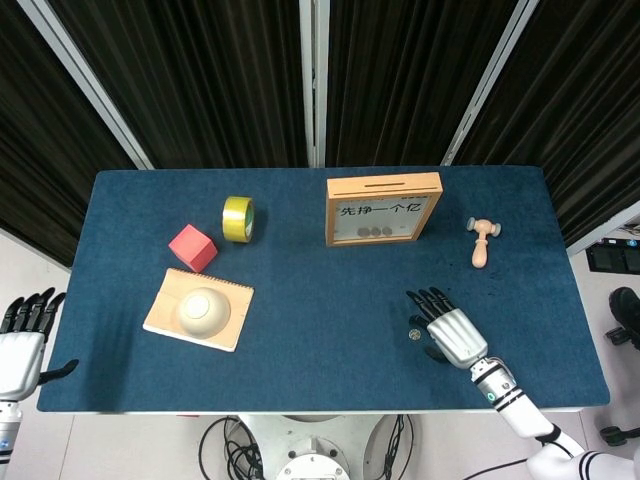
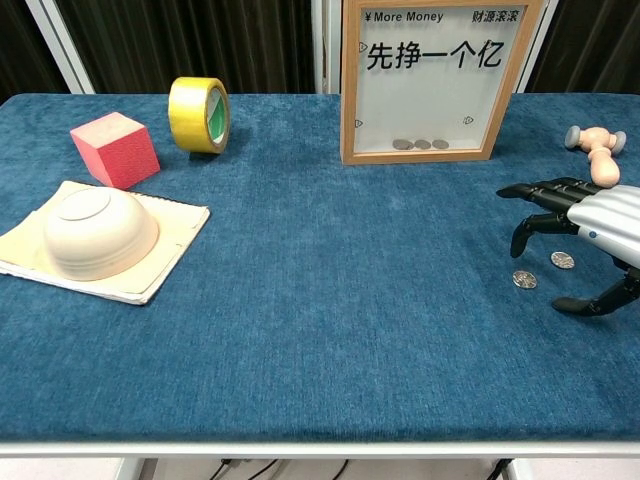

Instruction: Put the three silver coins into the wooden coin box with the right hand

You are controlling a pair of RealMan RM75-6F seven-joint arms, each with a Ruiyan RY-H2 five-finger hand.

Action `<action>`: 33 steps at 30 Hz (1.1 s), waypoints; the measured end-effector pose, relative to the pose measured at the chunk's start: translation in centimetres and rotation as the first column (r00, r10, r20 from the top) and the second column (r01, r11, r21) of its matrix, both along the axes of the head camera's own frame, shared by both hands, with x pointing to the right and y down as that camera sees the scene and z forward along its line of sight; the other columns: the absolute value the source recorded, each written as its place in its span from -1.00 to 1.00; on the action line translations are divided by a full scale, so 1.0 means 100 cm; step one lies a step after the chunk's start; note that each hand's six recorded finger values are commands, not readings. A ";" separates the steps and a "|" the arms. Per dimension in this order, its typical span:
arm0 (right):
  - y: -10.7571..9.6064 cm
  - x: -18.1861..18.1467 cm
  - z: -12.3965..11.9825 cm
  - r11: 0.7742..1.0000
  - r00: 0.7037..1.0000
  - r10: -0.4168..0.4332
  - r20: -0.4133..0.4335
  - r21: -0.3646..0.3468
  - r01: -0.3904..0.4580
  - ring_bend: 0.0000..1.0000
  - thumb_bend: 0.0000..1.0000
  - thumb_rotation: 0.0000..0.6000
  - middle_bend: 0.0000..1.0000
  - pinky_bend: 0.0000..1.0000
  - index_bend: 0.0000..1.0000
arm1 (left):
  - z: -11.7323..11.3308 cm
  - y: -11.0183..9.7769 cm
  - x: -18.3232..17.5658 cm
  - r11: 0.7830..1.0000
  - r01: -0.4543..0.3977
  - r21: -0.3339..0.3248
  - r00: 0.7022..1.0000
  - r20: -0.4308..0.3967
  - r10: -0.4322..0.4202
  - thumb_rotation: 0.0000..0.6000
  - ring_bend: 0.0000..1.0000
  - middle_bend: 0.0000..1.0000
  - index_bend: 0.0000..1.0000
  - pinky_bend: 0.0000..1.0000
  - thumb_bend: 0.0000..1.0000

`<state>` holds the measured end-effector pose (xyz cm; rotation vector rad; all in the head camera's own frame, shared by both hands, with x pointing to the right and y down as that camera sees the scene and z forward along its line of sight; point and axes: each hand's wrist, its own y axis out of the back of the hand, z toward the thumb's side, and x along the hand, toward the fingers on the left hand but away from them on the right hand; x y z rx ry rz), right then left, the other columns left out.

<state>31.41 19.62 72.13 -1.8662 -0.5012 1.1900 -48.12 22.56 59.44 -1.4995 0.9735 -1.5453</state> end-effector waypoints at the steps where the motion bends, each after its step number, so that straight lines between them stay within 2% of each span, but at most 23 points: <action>1: 0.000 0.000 0.001 1.000 1.000 0.000 0.000 -0.006 0.000 -1.00 -0.70 1.00 -1.00 -1.00 -0.26 | 0.000 0.000 0.000 1.000 0.000 0.000 1.000 0.000 0.000 1.00 -1.00 -1.00 -0.96 -1.00 -1.00; 14: 0.001 -0.001 0.004 1.000 1.000 0.001 -0.003 -0.017 -0.001 -1.00 -0.65 1.00 -1.00 -1.00 -0.16 | 0.001 0.000 -0.001 1.000 0.003 -0.001 1.000 -0.002 -0.003 1.00 -1.00 -1.00 -0.96 -1.00 -1.00; 33: 0.000 -0.001 0.009 0.999 1.000 0.005 -0.014 -0.033 -0.005 -1.00 -0.65 1.00 -1.00 -1.00 -0.16 | 0.002 0.001 -0.003 1.000 0.007 -0.005 1.000 -0.004 -0.007 1.00 -1.00 -1.00 -0.96 -1.00 -1.00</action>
